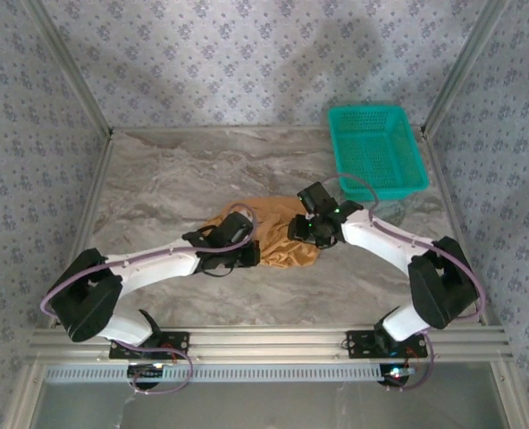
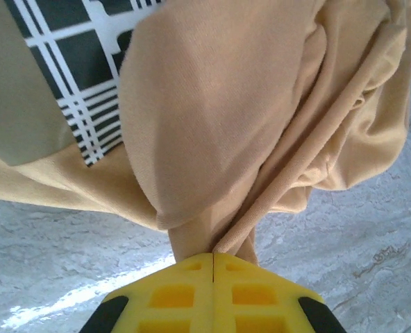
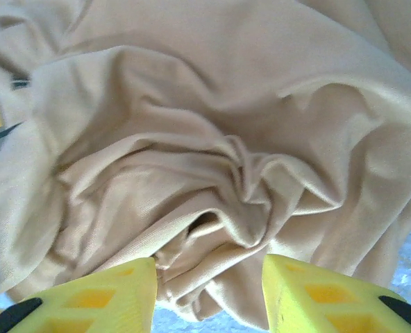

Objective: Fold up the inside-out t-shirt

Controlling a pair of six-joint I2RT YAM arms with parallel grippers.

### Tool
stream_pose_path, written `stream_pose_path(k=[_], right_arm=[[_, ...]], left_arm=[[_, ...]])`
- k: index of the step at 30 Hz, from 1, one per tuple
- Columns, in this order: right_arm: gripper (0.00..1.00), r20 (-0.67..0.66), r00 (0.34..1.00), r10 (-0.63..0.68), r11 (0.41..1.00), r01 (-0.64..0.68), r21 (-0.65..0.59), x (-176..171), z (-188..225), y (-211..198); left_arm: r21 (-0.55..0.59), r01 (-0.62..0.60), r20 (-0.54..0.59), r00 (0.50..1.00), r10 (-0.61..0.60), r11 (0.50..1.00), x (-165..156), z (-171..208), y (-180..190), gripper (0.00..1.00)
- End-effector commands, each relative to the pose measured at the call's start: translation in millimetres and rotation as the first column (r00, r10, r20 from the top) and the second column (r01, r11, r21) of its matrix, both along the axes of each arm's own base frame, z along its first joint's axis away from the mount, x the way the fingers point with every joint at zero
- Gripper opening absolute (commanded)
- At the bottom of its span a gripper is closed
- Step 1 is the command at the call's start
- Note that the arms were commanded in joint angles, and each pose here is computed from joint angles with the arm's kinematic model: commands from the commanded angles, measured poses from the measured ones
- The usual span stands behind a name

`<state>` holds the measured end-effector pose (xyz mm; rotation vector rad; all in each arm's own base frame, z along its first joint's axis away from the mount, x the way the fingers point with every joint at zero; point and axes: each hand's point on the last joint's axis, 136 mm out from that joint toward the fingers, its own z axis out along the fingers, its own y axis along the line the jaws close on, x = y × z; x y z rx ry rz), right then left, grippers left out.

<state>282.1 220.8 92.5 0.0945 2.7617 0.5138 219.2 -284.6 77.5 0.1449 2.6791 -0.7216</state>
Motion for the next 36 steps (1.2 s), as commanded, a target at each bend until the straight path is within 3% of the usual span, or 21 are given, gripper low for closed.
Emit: stream_pose_path(k=[1, 8, 11, 13, 18, 26, 29, 31, 33, 36], right_arm=[[0.45, 0.024, 1.000, 0.020, 1.000, -0.020, -0.005, -1.6, 9.8, 8.2], [0.42, -0.029, 1.000, 0.012, 0.999, -0.011, 0.052, 22.6, -21.3, 40.7], [0.09, -0.052, 0.999, 0.009, 0.999, -0.007, 0.037, 33.6, -26.5, 44.6], [0.00, -0.030, 0.999, 0.016, 0.999, -0.014, 0.039, 35.8, -13.5, 41.9], [0.00, 0.031, 0.996, 0.082, 0.994, -0.084, 0.064, 22.3, 57.5, 26.0], [0.00, 0.104, 0.992, 0.072, 0.943, -0.102, 0.318, 4.4, 139.8, -0.9], [0.00, 0.112, 0.992, 0.051, 0.940, -0.085, 0.330, 12.6, 136.7, -6.3], [0.15, 0.110, 0.994, 0.011, 0.953, -0.044, 0.298, 29.7, 123.9, -12.0], [0.35, 0.065, 0.998, -0.022, 0.985, 0.010, 0.171, 41.4, 80.8, -27.1], [0.38, 0.027, 0.999, -0.036, 0.996, 0.033, 0.080, 42.8, 55.2, -32.4]], left_arm=[[-0.025, -0.010, 0.070, 0.997, 0.012, 1.000, 12.5, 27.2, -5.9, 0.00], [-0.029, -0.015, 0.076, 0.997, 0.018, 0.999, 13.3, 32.2, -4.9, 0.00], [-0.038, -0.033, 0.082, 0.996, 0.036, 0.999, 17.6, 36.4, -1.7, 0.00], [-0.050, -0.049, 0.090, 0.994, 0.054, 0.998, 25.3, 42.8, 1.8, 0.00], [-0.058, -0.097, 0.114, 0.988, 0.103, 0.994, 58.0, 56.2, 18.1, 0.00], [-0.059, -0.159, 0.150, 0.975, 0.167, 0.985, 92.2, 71.1, 41.3, 0.00], [-0.106, -0.149, 0.141, 0.977, 0.163, 0.983, 93.4, 75.6, 32.1, 0.00], [-0.130, -0.140, 0.132, 0.979, 0.157, 0.982, 93.9, 75.0, 25.1, 0.00], [-0.151, -0.131, 0.119, 0.982, 0.149, 0.980, 92.7, 71.8, 15.7, 0.00], [-0.167, -0.114, 0.101, 0.986, 0.132, 0.979, 90.6, 66.3, 2.8, 0.00]])
